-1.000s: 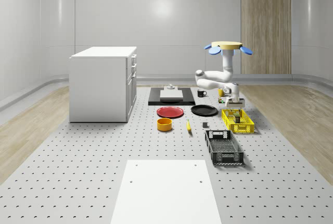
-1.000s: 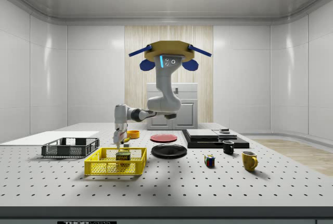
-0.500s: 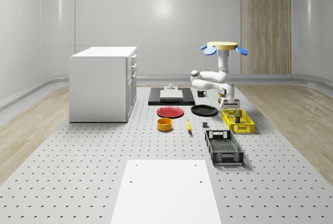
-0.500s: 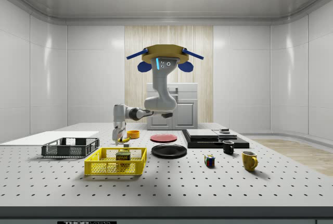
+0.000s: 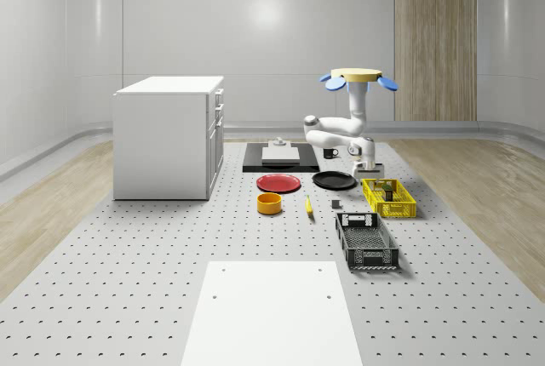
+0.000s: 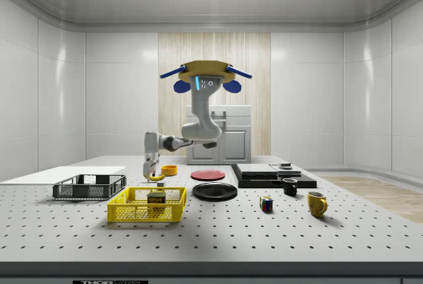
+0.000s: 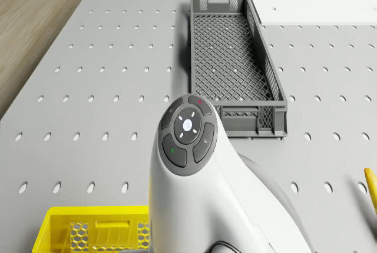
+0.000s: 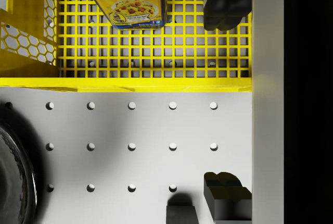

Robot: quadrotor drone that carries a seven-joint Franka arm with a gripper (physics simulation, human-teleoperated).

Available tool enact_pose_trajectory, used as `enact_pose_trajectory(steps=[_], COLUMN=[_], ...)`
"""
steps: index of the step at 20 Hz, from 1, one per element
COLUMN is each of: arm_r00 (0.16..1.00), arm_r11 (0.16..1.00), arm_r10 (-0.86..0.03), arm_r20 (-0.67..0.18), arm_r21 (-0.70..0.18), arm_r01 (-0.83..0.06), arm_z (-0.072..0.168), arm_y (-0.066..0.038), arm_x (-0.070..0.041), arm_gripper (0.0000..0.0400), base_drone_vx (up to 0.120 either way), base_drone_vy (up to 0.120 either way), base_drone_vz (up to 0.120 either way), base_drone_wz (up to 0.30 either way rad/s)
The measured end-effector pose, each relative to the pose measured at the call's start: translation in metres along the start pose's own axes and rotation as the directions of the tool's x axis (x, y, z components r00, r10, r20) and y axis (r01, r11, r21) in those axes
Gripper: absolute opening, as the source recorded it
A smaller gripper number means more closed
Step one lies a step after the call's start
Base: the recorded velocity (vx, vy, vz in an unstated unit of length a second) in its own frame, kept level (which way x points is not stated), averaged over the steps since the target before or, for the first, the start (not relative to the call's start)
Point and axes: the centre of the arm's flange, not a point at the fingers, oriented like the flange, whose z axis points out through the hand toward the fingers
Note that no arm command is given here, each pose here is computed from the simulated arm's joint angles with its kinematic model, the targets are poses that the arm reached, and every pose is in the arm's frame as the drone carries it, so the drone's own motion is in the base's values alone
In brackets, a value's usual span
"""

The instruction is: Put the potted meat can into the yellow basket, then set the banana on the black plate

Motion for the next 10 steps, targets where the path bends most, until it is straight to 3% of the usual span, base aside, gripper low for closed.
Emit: enact_pose_trajectory(steps=[3, 8, 10], arm_r00=[1.0, 1.0, 1.0], arm_r11=[1.0, 1.0, 1.0], arm_r10=[0.0, 0.0, 0.0], arm_r20=[0.0, 0.0, 0.0], arm_r21=[0.0, 0.0, 0.0], arm_r01=[0.0, 0.0, 0.0], arm_z=[0.0, 0.0, 0.0], arm_y=[0.0, 0.0, 0.0], arm_x=[0.0, 0.0, 0.0], arm_gripper=[0.04, 0.04, 0.04], base_drone_vx=[0.0, 0.0, 0.0], base_drone_vy=[-0.12, -0.12, -0.12], base_drone_vz=[0.0, -0.104, 0.0], base_drone_wz=[0.0, 0.0, 0.0])
